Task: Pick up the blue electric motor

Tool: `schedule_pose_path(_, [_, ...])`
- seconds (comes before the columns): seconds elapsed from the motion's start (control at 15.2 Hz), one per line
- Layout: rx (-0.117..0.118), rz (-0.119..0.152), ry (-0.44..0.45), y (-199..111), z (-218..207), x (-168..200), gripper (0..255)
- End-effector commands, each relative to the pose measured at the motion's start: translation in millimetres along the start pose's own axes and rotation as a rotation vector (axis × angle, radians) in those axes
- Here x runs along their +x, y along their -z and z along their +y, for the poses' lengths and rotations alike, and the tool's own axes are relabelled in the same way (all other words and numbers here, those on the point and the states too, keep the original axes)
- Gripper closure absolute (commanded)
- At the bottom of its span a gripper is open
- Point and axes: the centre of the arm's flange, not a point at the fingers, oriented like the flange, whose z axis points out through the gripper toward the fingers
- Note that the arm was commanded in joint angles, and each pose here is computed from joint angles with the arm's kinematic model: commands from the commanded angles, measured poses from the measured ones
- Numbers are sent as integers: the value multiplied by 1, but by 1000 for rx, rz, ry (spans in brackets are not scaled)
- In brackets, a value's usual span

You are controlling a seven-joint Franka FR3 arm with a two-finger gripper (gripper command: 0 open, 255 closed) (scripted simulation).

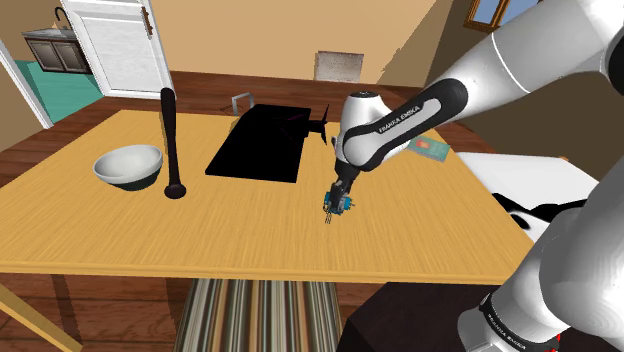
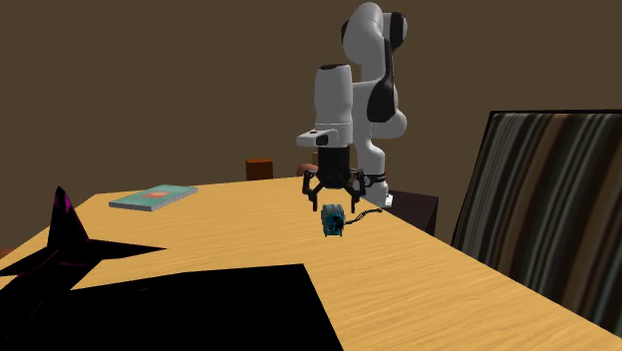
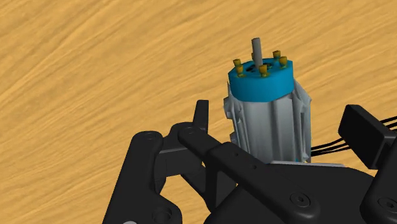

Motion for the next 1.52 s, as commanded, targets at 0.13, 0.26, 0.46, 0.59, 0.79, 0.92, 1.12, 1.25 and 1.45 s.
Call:
schedule_pose_path(0.13, [0,1,0,-19,2,0,0])
schedule_pose_path(0.26, [0,1,0,-19,2,0,0])
schedule_pose_path(0.46, [0,1,0,-19,2,0,255])
schedule_pose_path(0.59, [0,1,0,-19,2,0,255])
schedule_pose_path(0.79, [0,1,0,-19,2,0,255])
schedule_pose_path(0.92, [0,1,0,-19,2,0,255])
schedule_pose_path(1.12, [0,1,0,-3,1,0,255])
schedule_pose_path(1.25, [0,1,0,8,1,0,255])
schedule_pose_path(1.45, [0,1,0,23,1,1,255])
